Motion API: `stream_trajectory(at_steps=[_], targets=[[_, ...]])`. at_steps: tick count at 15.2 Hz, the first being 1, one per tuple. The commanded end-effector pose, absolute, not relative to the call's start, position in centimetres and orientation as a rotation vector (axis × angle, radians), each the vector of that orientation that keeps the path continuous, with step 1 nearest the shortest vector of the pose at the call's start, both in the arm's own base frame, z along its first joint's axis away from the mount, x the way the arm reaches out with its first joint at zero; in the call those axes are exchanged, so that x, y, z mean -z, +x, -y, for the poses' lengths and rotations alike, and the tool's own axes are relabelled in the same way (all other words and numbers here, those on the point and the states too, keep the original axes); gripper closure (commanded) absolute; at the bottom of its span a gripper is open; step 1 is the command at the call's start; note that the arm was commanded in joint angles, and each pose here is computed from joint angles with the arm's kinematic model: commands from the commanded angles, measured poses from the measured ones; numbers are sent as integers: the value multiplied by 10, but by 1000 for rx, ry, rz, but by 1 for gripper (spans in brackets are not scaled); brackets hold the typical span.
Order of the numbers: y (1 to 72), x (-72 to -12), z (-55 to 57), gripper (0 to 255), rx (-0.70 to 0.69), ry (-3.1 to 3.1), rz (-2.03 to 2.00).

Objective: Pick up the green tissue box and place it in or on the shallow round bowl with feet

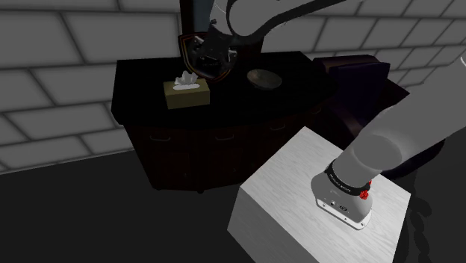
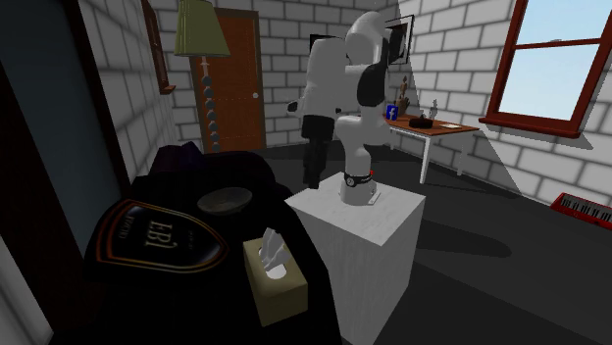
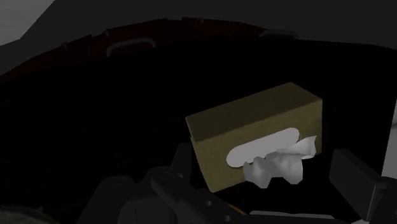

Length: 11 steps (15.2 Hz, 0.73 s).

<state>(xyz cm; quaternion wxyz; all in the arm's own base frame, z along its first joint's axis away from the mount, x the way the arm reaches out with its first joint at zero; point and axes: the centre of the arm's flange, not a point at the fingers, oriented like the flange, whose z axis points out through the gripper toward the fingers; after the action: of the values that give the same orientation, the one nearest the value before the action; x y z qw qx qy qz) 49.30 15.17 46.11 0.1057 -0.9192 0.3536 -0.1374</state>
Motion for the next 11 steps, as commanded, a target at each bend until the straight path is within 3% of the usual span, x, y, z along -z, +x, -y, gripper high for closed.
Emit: stream_trajectory(at_steps=[1, 11], targets=[[511, -448, -162, 0, 421, -2669, -1112], [602, -391, -197, 0, 483, -2506, -1382]])
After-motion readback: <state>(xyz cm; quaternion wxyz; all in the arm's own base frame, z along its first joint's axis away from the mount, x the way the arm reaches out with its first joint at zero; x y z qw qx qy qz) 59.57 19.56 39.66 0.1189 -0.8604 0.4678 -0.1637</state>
